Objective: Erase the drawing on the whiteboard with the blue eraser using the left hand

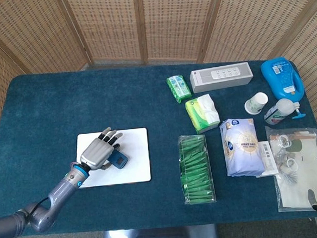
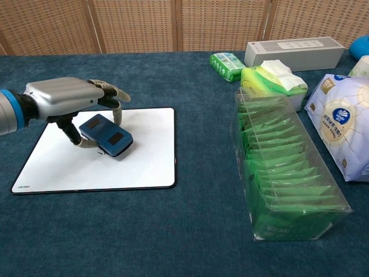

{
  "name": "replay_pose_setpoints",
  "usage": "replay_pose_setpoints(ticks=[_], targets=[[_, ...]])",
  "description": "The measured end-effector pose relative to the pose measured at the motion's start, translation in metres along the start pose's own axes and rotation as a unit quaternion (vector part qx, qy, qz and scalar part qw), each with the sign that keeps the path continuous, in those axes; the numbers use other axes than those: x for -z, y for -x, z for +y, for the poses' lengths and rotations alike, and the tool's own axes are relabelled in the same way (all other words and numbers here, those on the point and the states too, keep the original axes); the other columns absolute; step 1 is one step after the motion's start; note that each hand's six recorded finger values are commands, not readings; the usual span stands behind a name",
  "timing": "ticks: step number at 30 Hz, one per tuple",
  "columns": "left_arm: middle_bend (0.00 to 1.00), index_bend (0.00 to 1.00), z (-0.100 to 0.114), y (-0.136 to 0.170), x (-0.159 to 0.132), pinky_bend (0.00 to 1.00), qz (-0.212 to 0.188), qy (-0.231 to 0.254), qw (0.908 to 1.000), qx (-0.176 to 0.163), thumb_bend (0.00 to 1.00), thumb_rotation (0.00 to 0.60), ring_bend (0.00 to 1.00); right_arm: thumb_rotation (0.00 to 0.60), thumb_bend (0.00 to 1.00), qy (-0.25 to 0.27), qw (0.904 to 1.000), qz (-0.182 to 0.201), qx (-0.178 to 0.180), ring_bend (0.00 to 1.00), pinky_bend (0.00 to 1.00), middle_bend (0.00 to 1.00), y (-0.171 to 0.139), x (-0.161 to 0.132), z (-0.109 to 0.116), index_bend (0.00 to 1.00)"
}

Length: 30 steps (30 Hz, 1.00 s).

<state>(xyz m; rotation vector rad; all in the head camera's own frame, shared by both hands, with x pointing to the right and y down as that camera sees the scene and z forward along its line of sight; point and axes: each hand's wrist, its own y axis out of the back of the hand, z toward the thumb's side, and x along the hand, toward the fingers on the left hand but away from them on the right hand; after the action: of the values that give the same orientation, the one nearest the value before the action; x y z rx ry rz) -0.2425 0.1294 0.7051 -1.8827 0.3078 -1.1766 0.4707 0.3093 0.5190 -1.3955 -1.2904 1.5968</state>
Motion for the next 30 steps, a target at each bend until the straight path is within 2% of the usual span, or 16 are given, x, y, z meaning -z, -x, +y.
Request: replay_pose_setpoints(ticks=[5, 11, 22, 30], targets=[[0.11, 0.81, 0.003, -0.022, 0.004, 0.00, 0.017, 0.007, 0.9998, -0.004, 0.34, 0.600, 0.00, 0.600, 0.39, -0.001, 1.0000, -0.004, 0.000, 0.00, 0.06, 0.11, -0.002, 0.002, 0.001, 0.10], [0.11, 0.81, -0.004, -0.032, 0.000, 0.00, 0.016, 0.005, 0.9998, 0.007, 0.34, 0.600, 0.00, 0.600, 0.39, -0.002, 1.0000, -0.005, 0.002, 0.00, 0.06, 0.11, -0.003, 0.003, 0.002, 0.10], [0.13, 0.82, -0.017, -0.007, -0.011, 0.00, -0.021, -0.036, 0.9985, 0.037, 0.34, 0.600, 0.00, 0.600, 0.39, -0.002, 1.0000, 0.000, -0.001, 0.00, 0.06, 0.11, -0.002, -0.001, 0.000, 0.10], [0.14, 0.82, -0.018, 0.020, -0.020, 0.00, -0.047, -0.040, 0.9970, 0.046, 0.34, 0.600, 0.00, 0.600, 0.39, 0.000, 1.0000, 0.002, -0.002, 0.00, 0.07, 0.11, -0.001, -0.002, -0.001, 0.10]])
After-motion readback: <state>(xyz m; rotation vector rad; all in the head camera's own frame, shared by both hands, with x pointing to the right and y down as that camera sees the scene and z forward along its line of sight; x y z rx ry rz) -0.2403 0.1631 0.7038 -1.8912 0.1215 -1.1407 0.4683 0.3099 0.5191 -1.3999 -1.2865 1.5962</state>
